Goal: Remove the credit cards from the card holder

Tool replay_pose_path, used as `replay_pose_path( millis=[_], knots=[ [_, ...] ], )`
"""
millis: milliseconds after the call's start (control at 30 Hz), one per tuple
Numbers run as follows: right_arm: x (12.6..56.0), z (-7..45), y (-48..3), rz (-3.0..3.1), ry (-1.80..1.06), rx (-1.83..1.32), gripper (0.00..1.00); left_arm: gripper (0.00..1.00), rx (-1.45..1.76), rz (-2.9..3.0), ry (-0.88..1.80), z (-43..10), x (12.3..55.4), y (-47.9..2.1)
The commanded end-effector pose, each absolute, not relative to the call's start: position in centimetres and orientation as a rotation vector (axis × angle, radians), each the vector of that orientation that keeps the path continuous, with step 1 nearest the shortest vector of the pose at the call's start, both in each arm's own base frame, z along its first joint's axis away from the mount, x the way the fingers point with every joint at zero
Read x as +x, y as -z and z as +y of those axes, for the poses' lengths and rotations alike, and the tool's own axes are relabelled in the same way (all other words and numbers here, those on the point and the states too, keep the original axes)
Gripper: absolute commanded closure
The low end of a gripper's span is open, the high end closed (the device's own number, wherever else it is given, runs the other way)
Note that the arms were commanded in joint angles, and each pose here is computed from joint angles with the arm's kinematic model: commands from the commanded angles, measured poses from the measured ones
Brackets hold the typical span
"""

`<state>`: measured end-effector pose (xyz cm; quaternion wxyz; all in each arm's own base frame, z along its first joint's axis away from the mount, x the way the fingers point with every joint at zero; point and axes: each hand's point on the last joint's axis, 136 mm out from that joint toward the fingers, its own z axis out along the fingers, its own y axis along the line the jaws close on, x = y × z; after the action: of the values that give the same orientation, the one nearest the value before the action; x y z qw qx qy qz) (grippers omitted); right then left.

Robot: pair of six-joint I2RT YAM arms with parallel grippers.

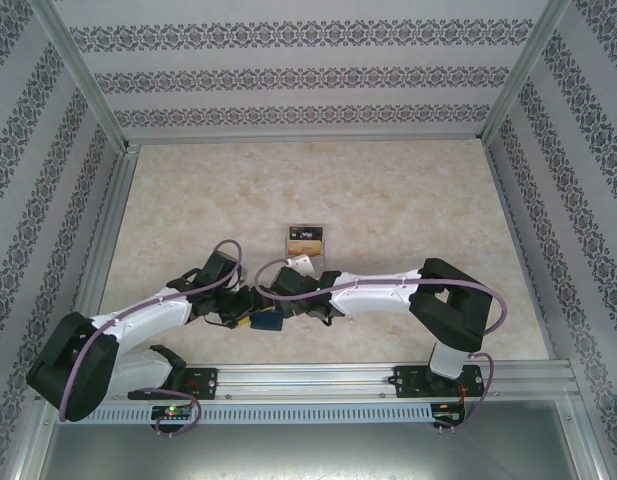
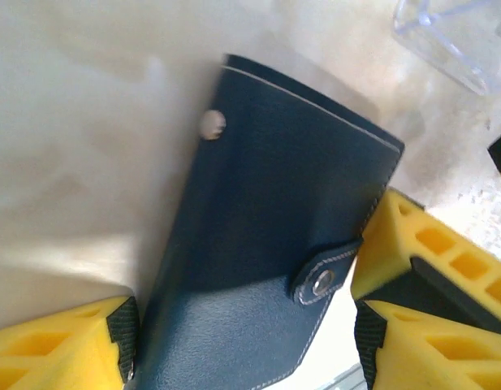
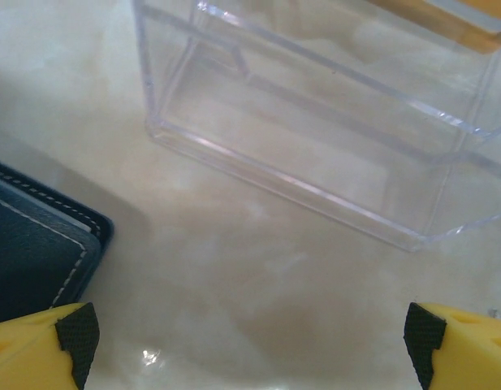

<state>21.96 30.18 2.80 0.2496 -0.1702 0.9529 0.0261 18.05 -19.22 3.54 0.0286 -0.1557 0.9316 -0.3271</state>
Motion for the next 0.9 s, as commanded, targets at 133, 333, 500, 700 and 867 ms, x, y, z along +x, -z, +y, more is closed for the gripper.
replay_pose_path(
  millis=[133, 333, 500, 700, 867],
  knots=[
    [22.5, 28.9, -5.0, 2.579, -0.112, -0.389, 0.02, 0.27, -0.408, 2.822, 1.136, -22.7, 18.7, -5.0],
    [21.9, 27.6, -5.6, 2.601, -0.133, -0.331, 0.02, 0.23, -0.423, 2.812, 1.081, -22.3, 19.3, -5.3],
    [21.1, 28.3, -6.5, 2.631, -0.198, -0.299, 0.05, 0.13, -0.541, 2.746, 0.883, -18.2, 20.3, -7.2],
    [20.5, 30.8, -8.3, 2.632, -0.223, -0.334, 0.15, 0.00, -0.673, 2.689, 0.686, -12.4, 19.7, -8.7],
    [19.6, 33.7, -8.2, 2.662, -0.195, -0.413, 0.30, 0.01, -0.688, 2.690, 0.596, -10.7, 18.8, -8.5]
  ],
)
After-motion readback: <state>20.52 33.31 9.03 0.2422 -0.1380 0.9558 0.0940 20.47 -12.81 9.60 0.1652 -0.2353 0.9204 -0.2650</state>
